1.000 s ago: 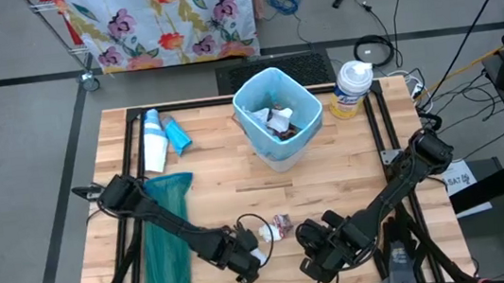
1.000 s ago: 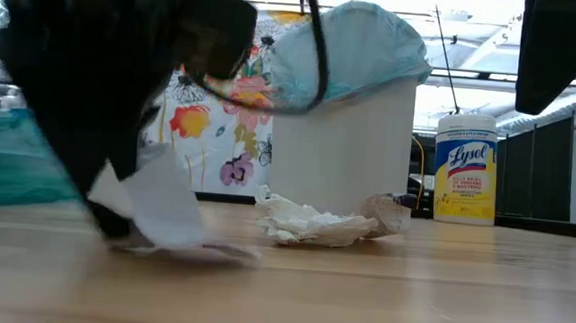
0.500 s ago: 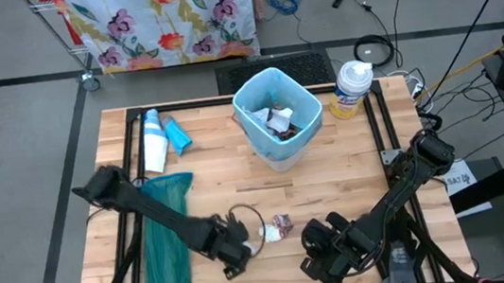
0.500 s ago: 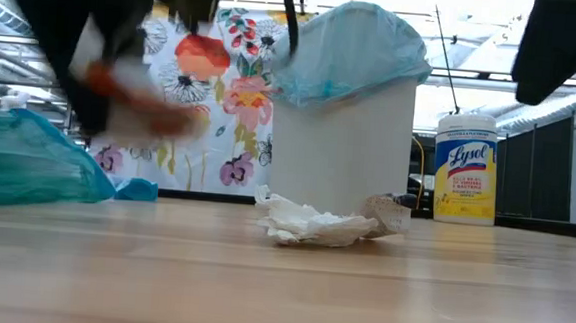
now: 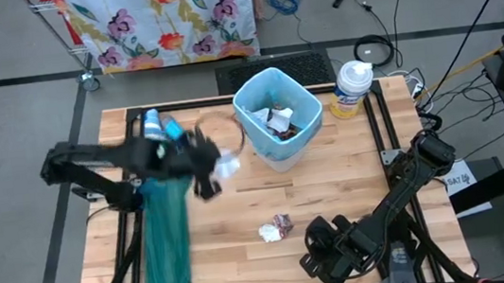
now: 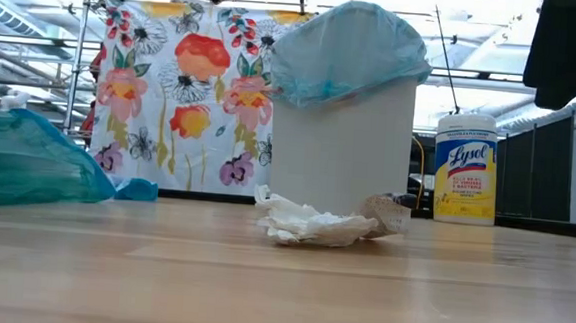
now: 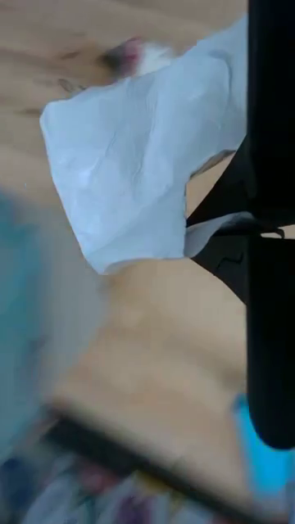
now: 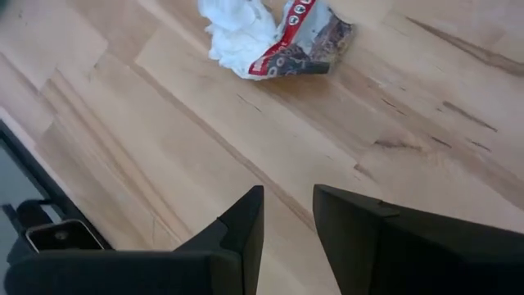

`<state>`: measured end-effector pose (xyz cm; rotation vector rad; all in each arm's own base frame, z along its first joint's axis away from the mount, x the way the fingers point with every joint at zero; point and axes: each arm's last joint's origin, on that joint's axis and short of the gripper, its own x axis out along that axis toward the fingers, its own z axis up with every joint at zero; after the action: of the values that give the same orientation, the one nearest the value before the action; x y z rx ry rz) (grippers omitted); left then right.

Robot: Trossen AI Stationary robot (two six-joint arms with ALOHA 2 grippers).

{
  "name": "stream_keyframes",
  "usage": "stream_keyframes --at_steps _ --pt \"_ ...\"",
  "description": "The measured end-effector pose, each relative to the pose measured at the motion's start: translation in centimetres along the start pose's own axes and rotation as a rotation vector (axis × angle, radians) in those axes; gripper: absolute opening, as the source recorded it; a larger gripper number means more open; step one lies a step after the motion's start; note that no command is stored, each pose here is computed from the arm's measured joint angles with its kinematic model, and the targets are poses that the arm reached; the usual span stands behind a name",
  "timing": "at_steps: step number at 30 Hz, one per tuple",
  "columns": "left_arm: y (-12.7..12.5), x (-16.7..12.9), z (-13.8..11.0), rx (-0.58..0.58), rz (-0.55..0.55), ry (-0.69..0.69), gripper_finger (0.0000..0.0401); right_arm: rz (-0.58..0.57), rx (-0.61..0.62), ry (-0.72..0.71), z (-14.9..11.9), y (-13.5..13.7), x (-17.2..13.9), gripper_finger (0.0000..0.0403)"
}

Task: Place trash/remove bag and relplace
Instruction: Put the white paper in the trash bin

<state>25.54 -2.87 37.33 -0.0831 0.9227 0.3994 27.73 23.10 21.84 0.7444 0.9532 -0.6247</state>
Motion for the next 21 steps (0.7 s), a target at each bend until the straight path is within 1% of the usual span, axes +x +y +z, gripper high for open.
stream_keyframes --at_steps 3,6,8,11,14,16,21 --pt "3.3 -1.4 2.7 0.067 0.055 -0.09 0.0 -0.015 0.062 -0.005 0.5 -0.1 0.2 0.0098" --pt "6.0 -2.2 5.7 0.129 0.112 -0.208 0.0 -0.043 0.13 -0.014 1.1 -0.3 0.4 0.0098" --pt "7.5 -2.1 7.4 0.17 0.119 -0.252 0.0 -0.06 0.169 -0.02 1.5 -0.5 0.6 0.0098" --pt "9.0 -1.2 9.9 0.222 0.092 -0.314 0.0 -0.075 0.221 -0.028 2.3 -0.6 0.9 0.0098" --pt "9.6 0.7 11.8 0.267 0.085 -0.343 0.0 -0.087 0.267 -0.037 3.1 -0.6 1.2 0.0098" --pt "9.8 2.1 12.6 0.295 0.092 -0.335 0.0004 -0.092 0.305 -0.043 3.5 -0.7 1.4 0.0098" --pt "9.4 6.0 14.0 0.366 0.107 -0.339 0.0038 -0.098 0.386 -0.054 4.5 -0.8 1.8 0.0098"
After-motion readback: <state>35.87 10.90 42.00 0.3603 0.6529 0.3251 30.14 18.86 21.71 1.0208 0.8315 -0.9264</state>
